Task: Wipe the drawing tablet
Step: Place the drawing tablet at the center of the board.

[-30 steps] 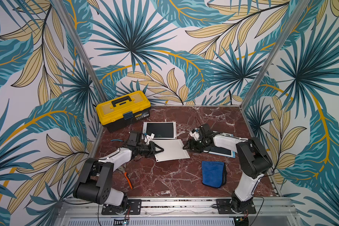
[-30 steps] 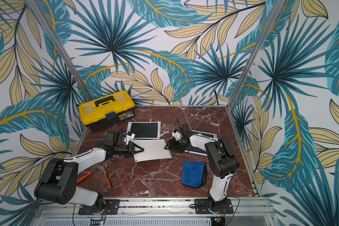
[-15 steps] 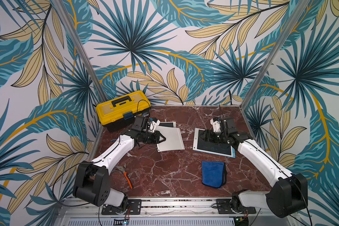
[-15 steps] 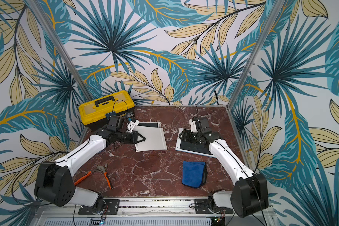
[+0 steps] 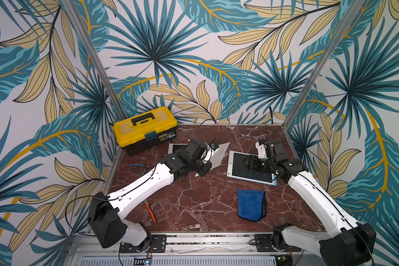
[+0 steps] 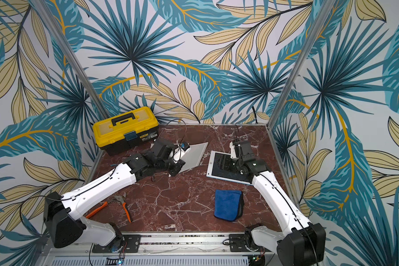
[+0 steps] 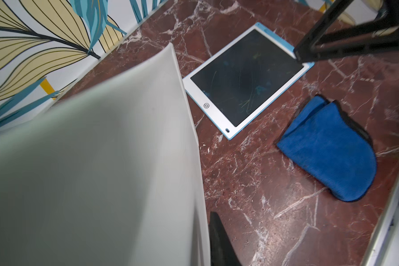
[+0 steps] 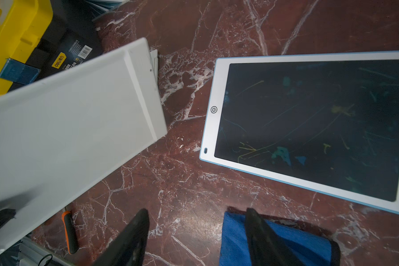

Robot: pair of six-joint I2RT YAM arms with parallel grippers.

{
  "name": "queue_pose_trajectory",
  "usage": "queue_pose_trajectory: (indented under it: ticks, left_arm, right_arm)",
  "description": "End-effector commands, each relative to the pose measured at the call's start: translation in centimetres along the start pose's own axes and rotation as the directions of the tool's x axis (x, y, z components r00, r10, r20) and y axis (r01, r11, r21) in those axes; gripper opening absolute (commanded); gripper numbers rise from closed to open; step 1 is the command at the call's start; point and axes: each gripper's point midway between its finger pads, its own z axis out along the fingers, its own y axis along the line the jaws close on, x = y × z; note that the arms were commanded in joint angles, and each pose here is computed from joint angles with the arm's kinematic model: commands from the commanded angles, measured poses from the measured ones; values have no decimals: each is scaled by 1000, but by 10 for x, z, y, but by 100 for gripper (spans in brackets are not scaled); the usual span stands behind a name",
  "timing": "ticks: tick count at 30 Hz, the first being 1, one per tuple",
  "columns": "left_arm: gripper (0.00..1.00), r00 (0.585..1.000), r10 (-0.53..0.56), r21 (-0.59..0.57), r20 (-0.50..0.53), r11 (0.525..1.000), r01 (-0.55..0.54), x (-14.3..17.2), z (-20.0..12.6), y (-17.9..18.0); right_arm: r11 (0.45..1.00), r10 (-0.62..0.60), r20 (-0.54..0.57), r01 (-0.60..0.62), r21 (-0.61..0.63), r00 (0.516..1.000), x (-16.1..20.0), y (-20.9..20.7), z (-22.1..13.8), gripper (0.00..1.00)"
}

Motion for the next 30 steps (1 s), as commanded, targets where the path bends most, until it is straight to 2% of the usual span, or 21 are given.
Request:
queue_pose_trajectory:
  ticks: [1, 5, 10, 12, 14, 16, 20, 24, 26, 30]
  left_arm:
    - [15, 996, 88, -180, -5, 980, -88, -21, 2, 27]
    - [13, 979, 199, -267, -42, 942, -203, -52, 28, 33]
    - [13, 926, 339, -356, -166, 855, -377, -71, 82, 50]
    - [13, 907, 379, -402, -184, 813, -421, -78, 104, 58]
    - [14, 867, 458, -448, -195, 745, -494, -88, 130, 61]
    - [14, 833, 508, -463, -218, 698, -546, -96, 151, 63]
    - [14, 813, 533, -477, -235, 666, -574, -111, 180, 78]
    - [14, 767, 582, -451, -272, 627, -635, -108, 207, 79]
    - [14, 741, 602, -404, -297, 624, -669, -90, 233, 73]
    - [15, 707, 622, -348, -337, 615, -708, -64, 255, 63]
  right_arm:
    - [996, 32, -30, -30, 83, 999, 16, -20, -5, 68]
    - [992, 40, 14, -42, 116, 999, 19, -29, -20, 68]
    - [989, 53, 67, -61, 133, 996, 21, -34, -43, 68]
    - [989, 59, 74, -68, 129, 996, 24, -34, -48, 68]
    - [990, 64, 81, -73, 123, 995, 26, -34, -53, 68]
    - [990, 66, 83, -76, 120, 994, 29, -34, -57, 68]
    - [990, 61, 69, -69, 125, 996, 34, -36, -61, 68]
    - [991, 54, 49, -60, 123, 997, 39, -36, -59, 69]
    - [990, 51, 54, -57, 128, 997, 38, -37, -58, 69]
    - [987, 49, 82, -61, 150, 995, 32, -41, -62, 69]
